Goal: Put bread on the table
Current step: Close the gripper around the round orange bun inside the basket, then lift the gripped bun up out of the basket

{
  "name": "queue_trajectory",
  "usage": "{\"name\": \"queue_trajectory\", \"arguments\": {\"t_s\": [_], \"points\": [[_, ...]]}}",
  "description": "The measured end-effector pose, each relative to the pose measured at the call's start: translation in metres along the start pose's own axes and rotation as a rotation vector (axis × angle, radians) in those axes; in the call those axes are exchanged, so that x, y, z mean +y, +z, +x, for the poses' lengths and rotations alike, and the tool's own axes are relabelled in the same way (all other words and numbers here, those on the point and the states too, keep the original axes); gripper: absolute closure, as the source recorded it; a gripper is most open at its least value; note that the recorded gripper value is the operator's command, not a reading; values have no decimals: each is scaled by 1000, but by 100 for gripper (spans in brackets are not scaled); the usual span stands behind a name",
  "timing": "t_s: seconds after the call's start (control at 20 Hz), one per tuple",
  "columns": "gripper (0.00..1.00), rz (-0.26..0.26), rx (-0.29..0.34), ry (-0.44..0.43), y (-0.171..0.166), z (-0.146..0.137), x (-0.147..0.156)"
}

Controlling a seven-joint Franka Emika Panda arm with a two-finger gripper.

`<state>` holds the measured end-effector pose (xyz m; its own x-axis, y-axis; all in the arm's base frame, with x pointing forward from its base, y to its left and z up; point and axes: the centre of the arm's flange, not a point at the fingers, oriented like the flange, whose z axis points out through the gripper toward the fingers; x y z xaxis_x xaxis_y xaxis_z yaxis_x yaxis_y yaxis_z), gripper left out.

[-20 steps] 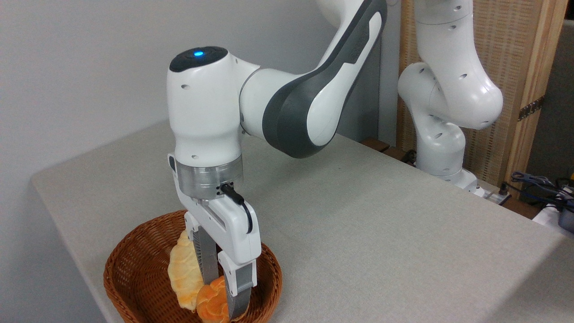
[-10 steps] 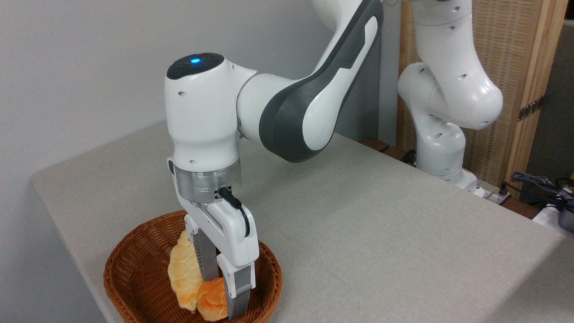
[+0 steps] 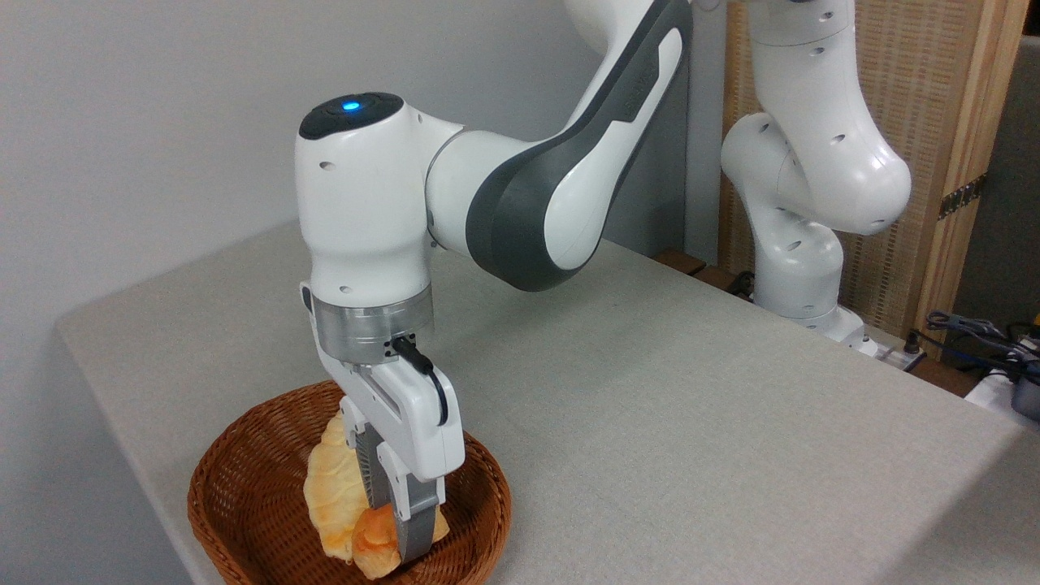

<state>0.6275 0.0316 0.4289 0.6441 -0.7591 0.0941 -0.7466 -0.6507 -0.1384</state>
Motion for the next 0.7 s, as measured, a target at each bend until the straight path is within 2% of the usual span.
{"name": "queue_trajectory", "arguments": {"t_s": [0.15, 0.4, 0.55, 0.7], "points": [[51, 19, 19, 0, -15, 2, -2], [49, 56, 72, 8, -60, 6, 3], [48, 35, 80, 3, -82, 12, 18], [45, -8, 68, -34, -100, 17, 37]]}}
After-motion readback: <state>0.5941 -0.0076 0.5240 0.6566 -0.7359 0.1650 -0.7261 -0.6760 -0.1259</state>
